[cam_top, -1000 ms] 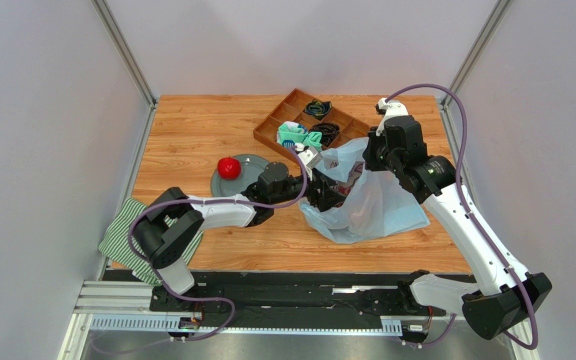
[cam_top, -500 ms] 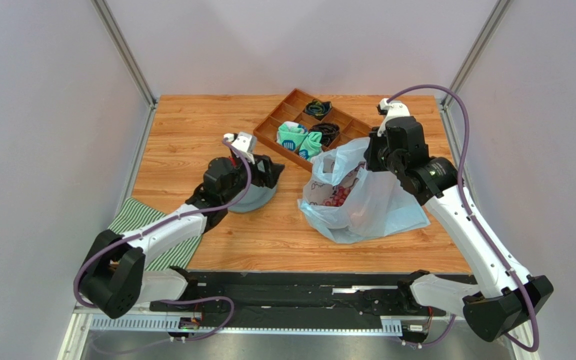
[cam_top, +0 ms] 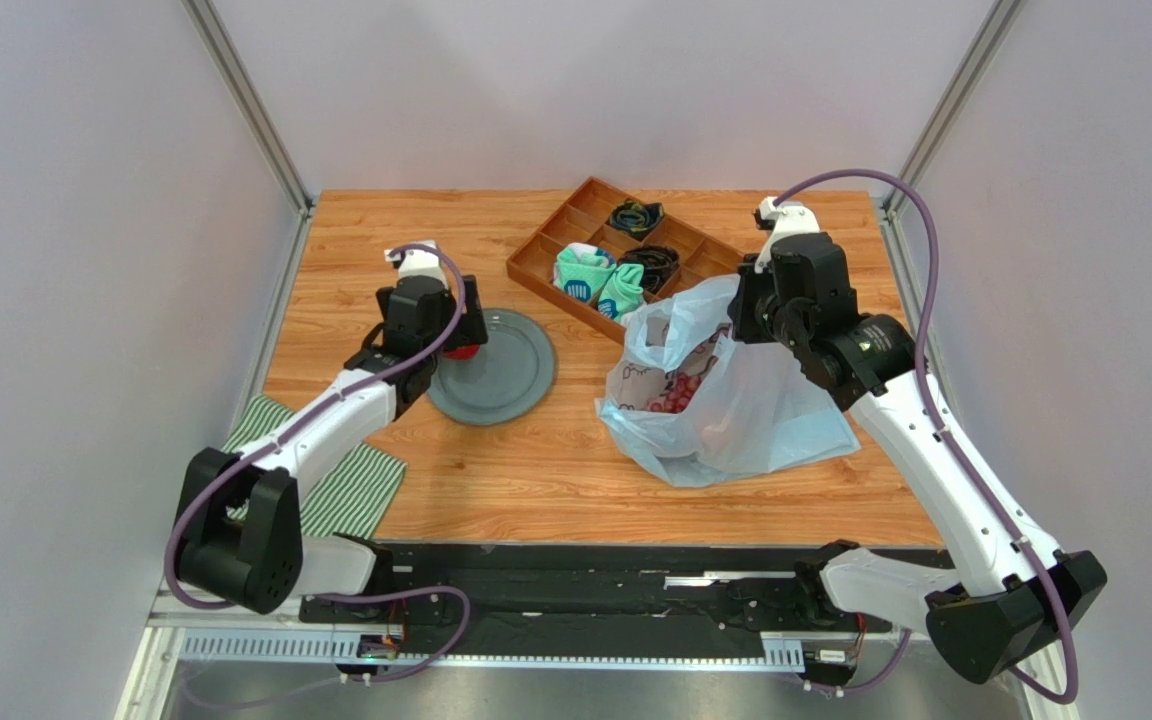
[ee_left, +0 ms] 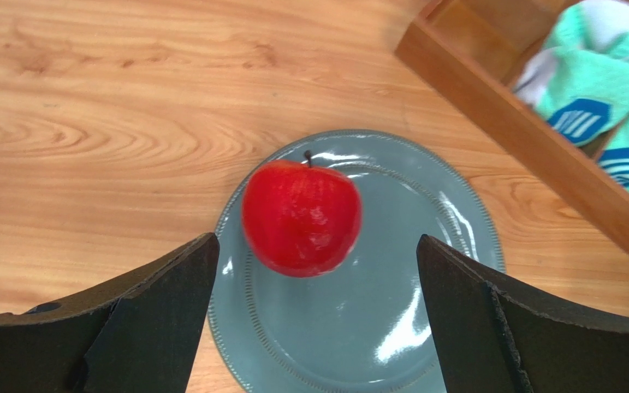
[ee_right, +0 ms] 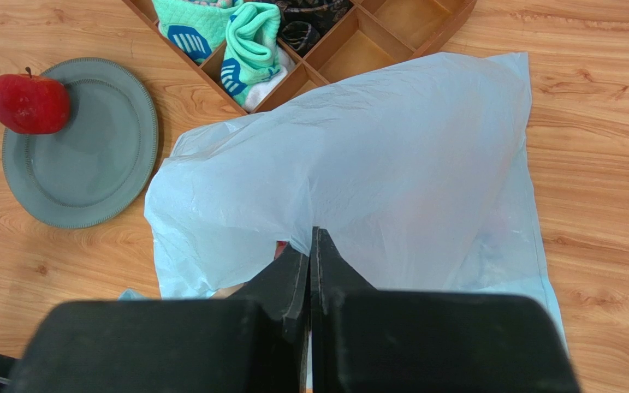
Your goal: Place the fruits into the plastic bag
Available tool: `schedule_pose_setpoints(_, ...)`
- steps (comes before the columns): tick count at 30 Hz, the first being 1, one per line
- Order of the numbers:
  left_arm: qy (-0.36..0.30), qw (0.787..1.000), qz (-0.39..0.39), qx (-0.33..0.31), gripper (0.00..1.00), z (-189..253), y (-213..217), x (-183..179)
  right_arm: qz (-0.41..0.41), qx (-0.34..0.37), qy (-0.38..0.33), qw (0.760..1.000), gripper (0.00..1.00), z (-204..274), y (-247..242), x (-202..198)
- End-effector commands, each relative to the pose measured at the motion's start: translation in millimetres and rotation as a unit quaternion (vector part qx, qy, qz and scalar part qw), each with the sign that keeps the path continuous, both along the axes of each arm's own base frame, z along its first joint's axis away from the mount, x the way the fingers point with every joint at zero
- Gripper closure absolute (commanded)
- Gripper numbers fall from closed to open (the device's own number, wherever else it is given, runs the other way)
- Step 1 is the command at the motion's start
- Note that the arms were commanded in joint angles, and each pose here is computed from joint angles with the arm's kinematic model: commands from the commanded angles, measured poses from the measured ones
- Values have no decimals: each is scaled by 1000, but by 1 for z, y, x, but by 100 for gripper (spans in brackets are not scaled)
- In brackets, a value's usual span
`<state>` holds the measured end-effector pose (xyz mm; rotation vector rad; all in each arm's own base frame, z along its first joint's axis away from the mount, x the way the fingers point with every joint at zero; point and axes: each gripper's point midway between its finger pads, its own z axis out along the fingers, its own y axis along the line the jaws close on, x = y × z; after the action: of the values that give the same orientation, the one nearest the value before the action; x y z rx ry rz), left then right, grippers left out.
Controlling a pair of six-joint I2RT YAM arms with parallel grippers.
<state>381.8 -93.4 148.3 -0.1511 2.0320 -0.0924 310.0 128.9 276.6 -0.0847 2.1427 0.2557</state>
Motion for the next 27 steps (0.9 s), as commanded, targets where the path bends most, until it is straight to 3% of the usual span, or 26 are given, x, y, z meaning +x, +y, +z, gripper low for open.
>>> schedule_pose_setpoints(1,35,999,36,5,1,-4,17,12,0,12,-29,1000,100,17,2,4)
schedule_pose_setpoints(13,100,994,34,2,1,-41,19,38,-3,8,-31,999,100,19,-1,5)
schedule_pose_setpoints(27,154,988,2,-21,2,-76,6,40,-2,5,-24,1000,100,14,1,8)
